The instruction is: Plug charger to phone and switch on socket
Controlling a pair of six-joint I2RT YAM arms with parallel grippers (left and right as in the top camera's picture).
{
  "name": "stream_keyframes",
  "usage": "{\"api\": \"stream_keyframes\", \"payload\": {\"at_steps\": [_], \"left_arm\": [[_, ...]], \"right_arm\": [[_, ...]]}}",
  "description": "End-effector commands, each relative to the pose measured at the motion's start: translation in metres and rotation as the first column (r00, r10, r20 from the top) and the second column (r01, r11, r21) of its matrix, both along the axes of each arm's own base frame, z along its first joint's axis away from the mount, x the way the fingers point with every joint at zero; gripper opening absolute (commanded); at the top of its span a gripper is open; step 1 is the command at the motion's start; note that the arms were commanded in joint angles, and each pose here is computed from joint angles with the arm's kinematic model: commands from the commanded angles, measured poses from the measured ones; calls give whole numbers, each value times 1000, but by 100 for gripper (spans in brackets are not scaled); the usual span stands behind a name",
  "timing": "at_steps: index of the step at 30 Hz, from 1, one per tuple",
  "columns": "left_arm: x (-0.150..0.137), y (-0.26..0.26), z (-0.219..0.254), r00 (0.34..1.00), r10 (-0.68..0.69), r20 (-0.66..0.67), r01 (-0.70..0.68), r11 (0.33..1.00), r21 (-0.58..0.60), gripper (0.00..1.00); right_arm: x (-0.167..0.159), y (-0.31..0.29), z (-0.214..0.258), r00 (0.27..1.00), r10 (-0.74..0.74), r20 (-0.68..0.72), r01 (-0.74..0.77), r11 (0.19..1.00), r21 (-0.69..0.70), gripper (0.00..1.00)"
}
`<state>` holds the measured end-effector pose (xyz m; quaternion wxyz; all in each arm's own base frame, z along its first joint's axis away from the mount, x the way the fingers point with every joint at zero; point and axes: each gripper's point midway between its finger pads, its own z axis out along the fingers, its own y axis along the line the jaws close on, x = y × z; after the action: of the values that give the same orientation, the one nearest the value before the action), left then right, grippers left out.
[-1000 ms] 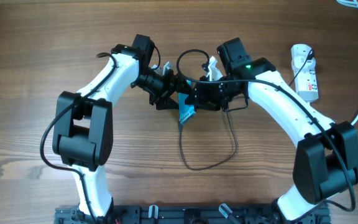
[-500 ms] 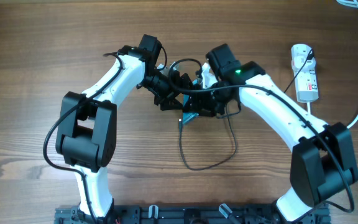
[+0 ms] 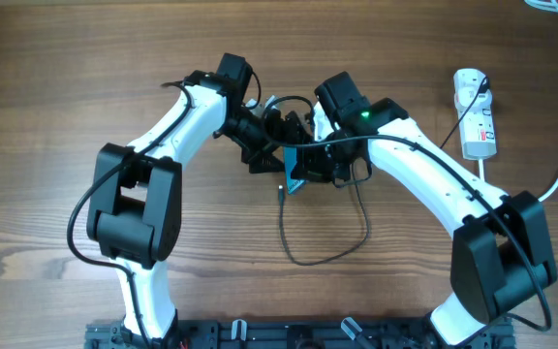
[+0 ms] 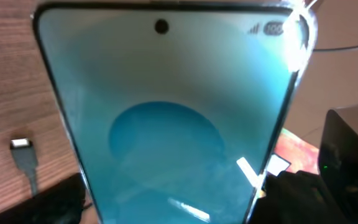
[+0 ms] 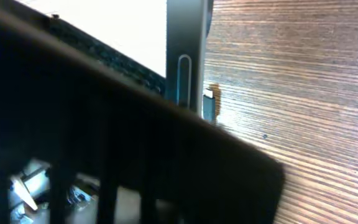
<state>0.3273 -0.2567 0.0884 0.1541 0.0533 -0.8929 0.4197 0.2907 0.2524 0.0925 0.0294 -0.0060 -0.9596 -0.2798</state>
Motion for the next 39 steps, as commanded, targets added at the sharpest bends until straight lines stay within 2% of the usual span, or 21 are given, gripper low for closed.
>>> {"api": "stream_keyframes", "payload": {"at_steps": [1, 10, 14, 17, 21, 25, 31, 35, 39], "left_arm": [[1, -6, 19, 999, -12, 42, 14, 999, -42, 100], [5, -2, 21, 999, 2, 38, 0, 999, -53, 98], [5, -6, 48, 993, -43, 113, 70, 966, -248, 97], [10, -2, 74, 985, -31, 171, 100, 906, -412, 97], [19, 10, 90, 977, 10, 214, 102, 857, -505, 96], [24, 20, 120, 957, 67, 282, 139, 750, -647, 94], [32, 35, 129, 939, 108, 327, 139, 750, -647, 89], [32, 42, 149, 908, 127, 400, 178, 746, -642, 85], [24, 47, 183, 848, 145, 510, 250, 740, -625, 83]], "right_arm": [[5, 5, 9, 999, 18, 44, -18, 1000, 18, 4], [10, 9, 12, 998, 19, 68, -21, 999, 39, 4], [11, 15, 18, 998, 26, 65, -33, 994, 100, 4], [14, 20, 27, 998, 30, 61, -40, 985, 169, 4], [18, 30, 43, 996, 46, 71, -64, 957, 284, 4], [22, 43, 65, 991, 77, 110, -116, 903, 414, 4], [25, 58, 93, 974, 123, 189, -208, 816, 540, 4], [26, 59, 95, 977, 112, 183, -195, 816, 544, 4], [26, 60, 97, 975, 116, 190, -204, 808, 553, 4]]}}
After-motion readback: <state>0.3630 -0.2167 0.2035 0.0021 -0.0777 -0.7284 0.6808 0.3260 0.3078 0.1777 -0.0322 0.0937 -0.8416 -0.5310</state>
